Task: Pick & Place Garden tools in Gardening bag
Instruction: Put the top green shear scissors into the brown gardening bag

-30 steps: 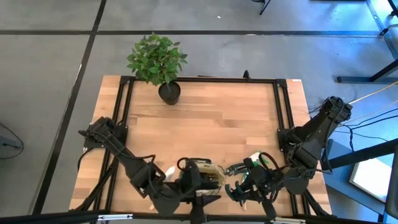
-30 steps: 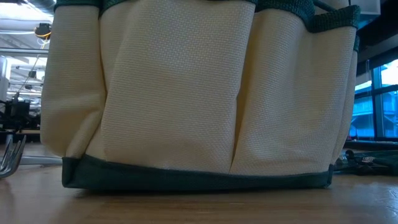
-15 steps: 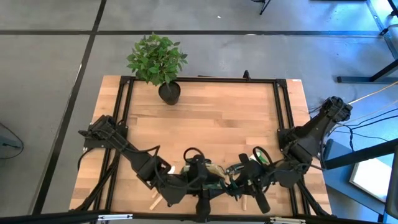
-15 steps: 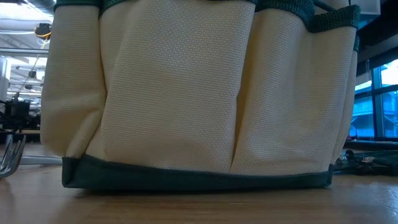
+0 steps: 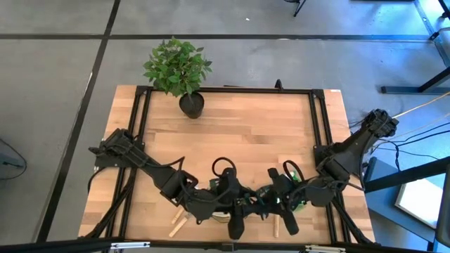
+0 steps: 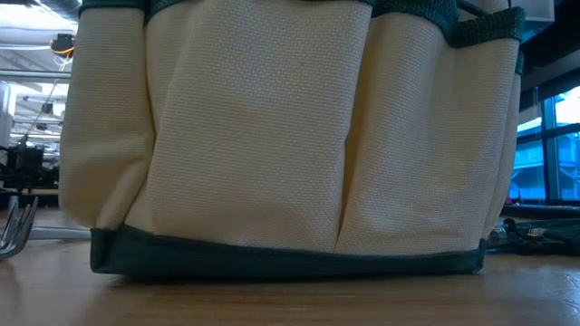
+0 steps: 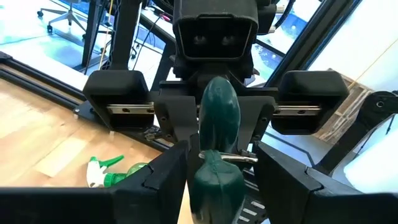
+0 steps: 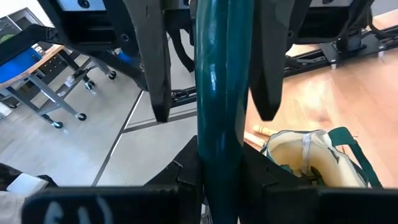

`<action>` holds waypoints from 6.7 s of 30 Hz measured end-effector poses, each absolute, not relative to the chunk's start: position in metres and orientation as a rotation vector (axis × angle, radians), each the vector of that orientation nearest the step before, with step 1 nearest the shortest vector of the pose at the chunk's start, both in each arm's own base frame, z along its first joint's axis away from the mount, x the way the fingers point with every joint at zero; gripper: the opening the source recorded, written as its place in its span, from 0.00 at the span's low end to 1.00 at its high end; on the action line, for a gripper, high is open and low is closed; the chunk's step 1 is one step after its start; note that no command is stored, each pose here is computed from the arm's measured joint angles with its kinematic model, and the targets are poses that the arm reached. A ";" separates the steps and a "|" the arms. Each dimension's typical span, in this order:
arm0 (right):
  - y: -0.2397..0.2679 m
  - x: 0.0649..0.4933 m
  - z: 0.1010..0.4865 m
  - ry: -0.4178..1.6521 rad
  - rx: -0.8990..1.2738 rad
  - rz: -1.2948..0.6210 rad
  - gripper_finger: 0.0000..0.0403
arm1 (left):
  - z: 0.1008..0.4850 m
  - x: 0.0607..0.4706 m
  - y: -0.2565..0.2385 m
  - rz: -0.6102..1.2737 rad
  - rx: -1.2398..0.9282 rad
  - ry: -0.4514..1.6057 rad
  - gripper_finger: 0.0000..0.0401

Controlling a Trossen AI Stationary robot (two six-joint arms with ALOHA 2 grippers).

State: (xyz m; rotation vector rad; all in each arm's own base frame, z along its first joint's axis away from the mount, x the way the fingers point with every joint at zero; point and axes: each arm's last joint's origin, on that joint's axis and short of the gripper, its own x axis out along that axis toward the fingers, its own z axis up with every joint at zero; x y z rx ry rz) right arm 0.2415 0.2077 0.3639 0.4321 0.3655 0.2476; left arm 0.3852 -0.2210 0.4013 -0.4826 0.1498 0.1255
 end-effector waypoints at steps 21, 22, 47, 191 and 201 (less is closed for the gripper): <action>0.206 0.243 0.364 0.367 0.421 0.260 0.14 | 0.401 0.388 -0.216 0.147 -0.561 0.140 0.15; 0.206 0.243 0.364 0.367 0.420 0.261 0.14 | 0.401 0.388 -0.217 0.145 -0.564 0.140 0.15; 0.197 0.231 0.337 0.811 0.442 0.402 0.65 | 0.361 0.385 -0.239 0.141 -0.573 0.378 0.15; 0.184 0.287 0.219 0.896 0.185 0.286 0.01 | 0.323 0.402 -0.206 0.223 -0.237 0.513 0.15; 0.184 0.287 0.218 0.899 0.184 0.285 0.01 | 0.324 0.403 -0.204 0.226 -0.229 0.512 0.15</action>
